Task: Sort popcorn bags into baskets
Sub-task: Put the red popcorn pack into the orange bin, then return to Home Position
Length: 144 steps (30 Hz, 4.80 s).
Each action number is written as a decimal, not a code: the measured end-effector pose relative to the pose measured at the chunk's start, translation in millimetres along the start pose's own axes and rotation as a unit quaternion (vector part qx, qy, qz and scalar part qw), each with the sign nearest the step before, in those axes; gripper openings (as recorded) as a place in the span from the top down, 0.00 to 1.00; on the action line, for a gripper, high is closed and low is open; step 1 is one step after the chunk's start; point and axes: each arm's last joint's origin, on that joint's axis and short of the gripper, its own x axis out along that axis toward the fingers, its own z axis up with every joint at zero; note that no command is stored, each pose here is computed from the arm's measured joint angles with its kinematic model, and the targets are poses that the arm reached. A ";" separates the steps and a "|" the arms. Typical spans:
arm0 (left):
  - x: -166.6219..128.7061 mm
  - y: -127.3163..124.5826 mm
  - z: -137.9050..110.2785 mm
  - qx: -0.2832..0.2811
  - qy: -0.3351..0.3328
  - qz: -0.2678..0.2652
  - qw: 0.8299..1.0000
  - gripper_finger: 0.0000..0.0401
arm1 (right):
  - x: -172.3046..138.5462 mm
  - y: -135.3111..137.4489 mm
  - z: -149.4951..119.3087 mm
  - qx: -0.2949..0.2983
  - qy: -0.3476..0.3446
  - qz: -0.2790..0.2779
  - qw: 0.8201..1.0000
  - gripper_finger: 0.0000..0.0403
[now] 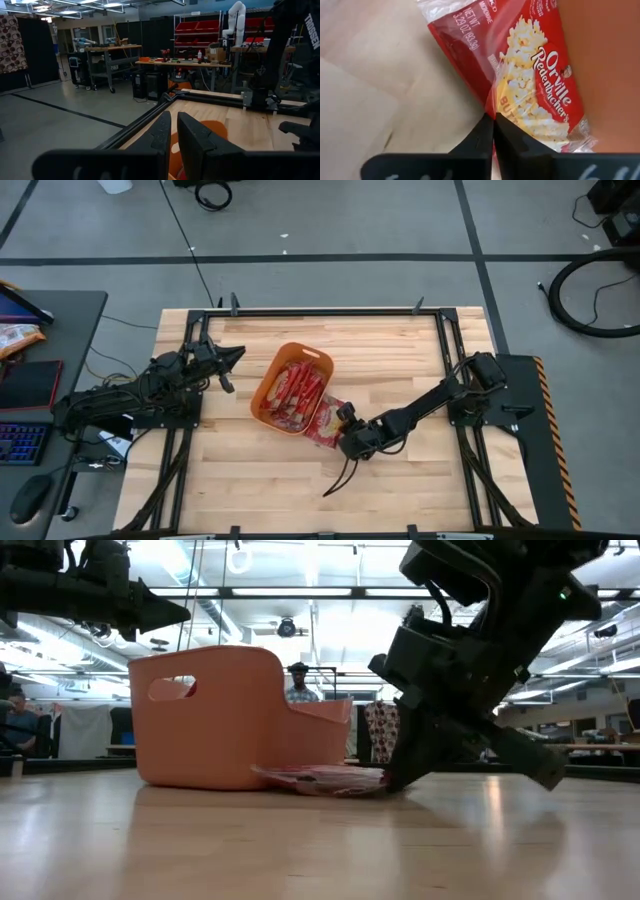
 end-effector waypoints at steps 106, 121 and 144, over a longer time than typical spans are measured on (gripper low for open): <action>-27.4 1.6 5.8 -0.023 -0.043 -0.081 0.996 0.91 | -133.1 -49.6 -190.8 0.442 -0.373 -0.180 0.796 0.78; -28.1 -2.6 0.4 -0.021 -0.014 -0.114 0.993 0.91 | -144.0 -41.4 -202.6 0.452 -0.475 -0.212 0.725 0.78; -24.5 -20.2 -43.8 -0.065 0.039 -0.187 0.979 0.91 | -148.0 -43.5 -202.0 0.444 -0.490 -0.225 0.716 0.78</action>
